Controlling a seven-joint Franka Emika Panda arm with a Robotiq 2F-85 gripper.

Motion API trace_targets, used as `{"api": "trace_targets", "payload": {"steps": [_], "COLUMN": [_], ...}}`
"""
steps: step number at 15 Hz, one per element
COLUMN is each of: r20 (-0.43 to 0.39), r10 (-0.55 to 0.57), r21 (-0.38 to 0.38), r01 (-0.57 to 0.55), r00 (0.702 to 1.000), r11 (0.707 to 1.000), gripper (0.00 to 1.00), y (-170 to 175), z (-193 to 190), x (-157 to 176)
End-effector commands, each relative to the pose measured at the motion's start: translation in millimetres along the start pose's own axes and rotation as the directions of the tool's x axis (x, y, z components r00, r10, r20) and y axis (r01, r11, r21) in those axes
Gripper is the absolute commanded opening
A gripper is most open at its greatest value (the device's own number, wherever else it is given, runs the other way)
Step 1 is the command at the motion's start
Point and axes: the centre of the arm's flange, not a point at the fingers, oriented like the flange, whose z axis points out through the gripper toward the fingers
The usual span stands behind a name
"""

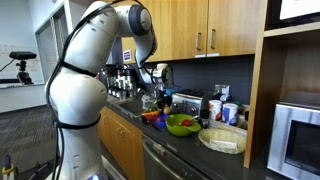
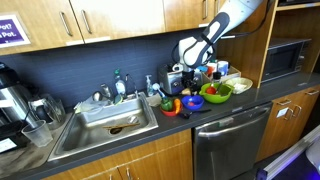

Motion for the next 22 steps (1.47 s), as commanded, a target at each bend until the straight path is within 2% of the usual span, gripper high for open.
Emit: {"api": "trace_targets", "payload": {"steps": [1,8,16,22], "r20": [-0.008,-0.042,-0.088,-0.137], "r10": [0.032,0.092,0.19,0.304], "r21": [-0.008,-0.032,-0.027,-0.014], "r01": [-0.032,-0.093,-0.193,-0.309], "r00": [0.999,0.995,0.978,0.943], "r11": [0.999,0.995,0.981,0.951], "gripper": [0.49,0.49,0.49,0.49], "y": [-16.3,-20.6,-26.0,-31.0], "z": [-29.1,-53.8,-68.3,-68.3], "x": [-2.1,-14.2,-42.6,-82.2]}}
